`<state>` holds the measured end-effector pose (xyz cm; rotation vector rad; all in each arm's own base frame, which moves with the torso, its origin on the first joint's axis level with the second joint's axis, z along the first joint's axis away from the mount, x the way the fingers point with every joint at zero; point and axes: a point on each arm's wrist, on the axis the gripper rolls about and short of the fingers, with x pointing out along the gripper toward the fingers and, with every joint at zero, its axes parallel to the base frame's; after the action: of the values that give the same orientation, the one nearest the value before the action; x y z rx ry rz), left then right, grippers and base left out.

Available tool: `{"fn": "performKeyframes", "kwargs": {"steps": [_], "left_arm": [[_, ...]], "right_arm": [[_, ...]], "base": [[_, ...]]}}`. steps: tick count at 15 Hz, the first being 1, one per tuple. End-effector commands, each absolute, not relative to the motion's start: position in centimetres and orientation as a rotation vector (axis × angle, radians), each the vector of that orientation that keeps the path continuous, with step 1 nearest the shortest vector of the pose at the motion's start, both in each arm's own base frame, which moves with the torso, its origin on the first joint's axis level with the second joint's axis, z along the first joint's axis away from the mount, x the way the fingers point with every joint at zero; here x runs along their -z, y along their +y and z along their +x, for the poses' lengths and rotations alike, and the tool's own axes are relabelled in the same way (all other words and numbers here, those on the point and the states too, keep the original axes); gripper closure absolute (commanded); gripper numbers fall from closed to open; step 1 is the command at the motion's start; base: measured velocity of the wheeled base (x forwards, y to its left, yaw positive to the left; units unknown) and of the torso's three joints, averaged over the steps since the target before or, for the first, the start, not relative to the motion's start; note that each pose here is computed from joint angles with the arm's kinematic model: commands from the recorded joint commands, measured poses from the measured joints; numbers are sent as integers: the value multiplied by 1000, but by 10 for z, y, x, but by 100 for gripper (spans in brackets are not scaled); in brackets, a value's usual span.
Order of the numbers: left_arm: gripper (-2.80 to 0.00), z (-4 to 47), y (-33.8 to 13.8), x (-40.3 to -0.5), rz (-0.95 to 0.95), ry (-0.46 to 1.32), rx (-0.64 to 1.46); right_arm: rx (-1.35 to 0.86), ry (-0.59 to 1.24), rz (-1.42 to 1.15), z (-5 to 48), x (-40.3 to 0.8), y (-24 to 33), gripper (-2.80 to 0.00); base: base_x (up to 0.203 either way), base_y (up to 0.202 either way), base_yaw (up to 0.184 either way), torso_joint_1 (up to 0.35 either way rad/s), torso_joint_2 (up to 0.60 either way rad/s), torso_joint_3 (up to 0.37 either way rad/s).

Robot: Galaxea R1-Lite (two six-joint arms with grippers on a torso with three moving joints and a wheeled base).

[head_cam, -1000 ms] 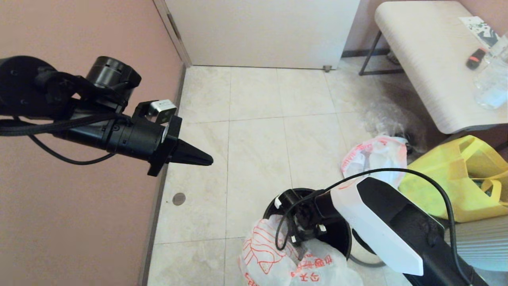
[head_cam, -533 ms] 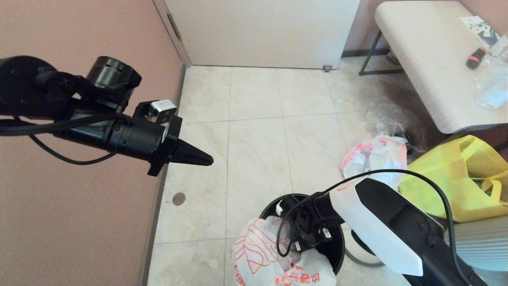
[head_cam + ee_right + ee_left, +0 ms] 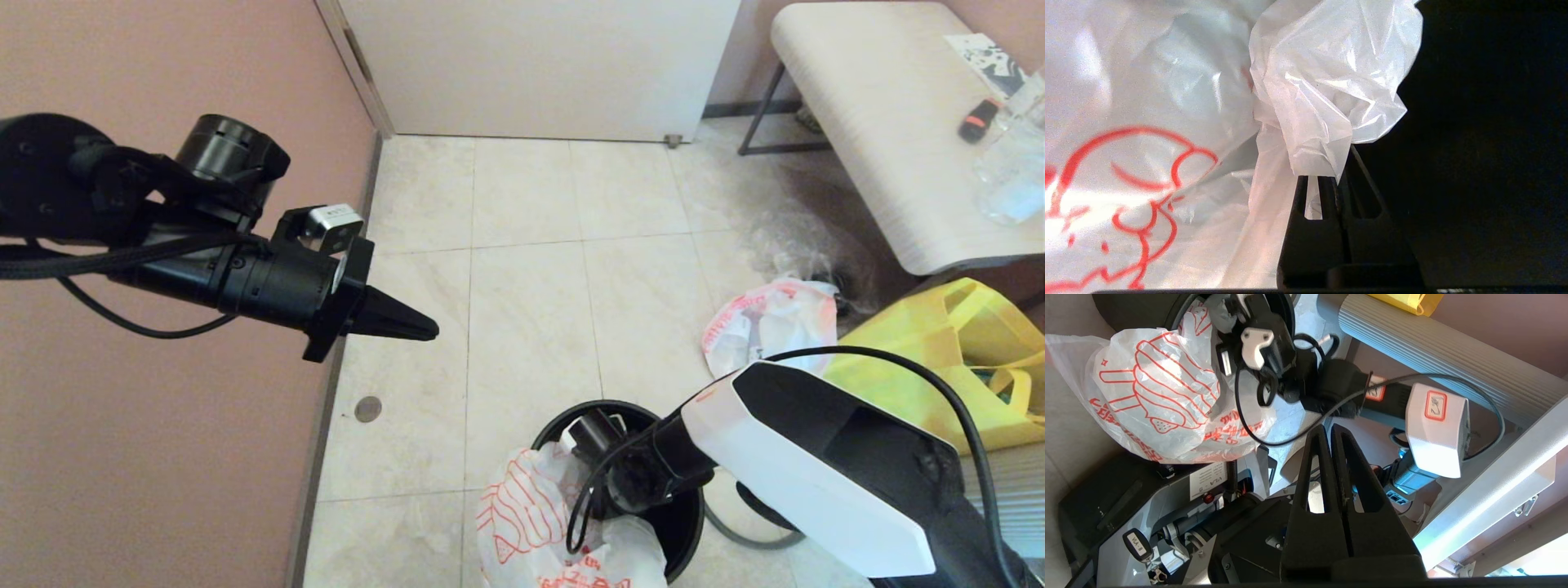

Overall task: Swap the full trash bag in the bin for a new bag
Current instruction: Put the new garbage bag on the trash can

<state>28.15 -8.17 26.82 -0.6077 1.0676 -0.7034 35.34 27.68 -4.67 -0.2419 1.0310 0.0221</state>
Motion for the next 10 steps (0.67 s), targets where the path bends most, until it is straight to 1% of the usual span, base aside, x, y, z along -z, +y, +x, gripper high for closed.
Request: {"fn": "performKeyframes", "kwargs": {"steps": [1,2,5,8,10], "left_arm": [[0,281,-82,-268,-612,1072,705],[0,281,-82,-268,-612,1073,705],[0,282,-82,-267,-613,1078,703],[0,284,-83,-266,-610,1081,701],[0,284,-84,-266,-613,1086,699]], "right_arm": [[-15,1028,-250,348,43,274,0],[-10,1011,-245,349,45,274,-280],[-16,978,-224,349,39,275,-280],[-24,961,-208,334,3,263,-280],[-23,970,-211,320,-13,250,-280]], "base": [[0,0,0,0,0,0],[0,0,0,0,0,0],[0,0,0,0,0,0],[0,0,0,0,0,0],[0,0,0,0,0,0]]}}
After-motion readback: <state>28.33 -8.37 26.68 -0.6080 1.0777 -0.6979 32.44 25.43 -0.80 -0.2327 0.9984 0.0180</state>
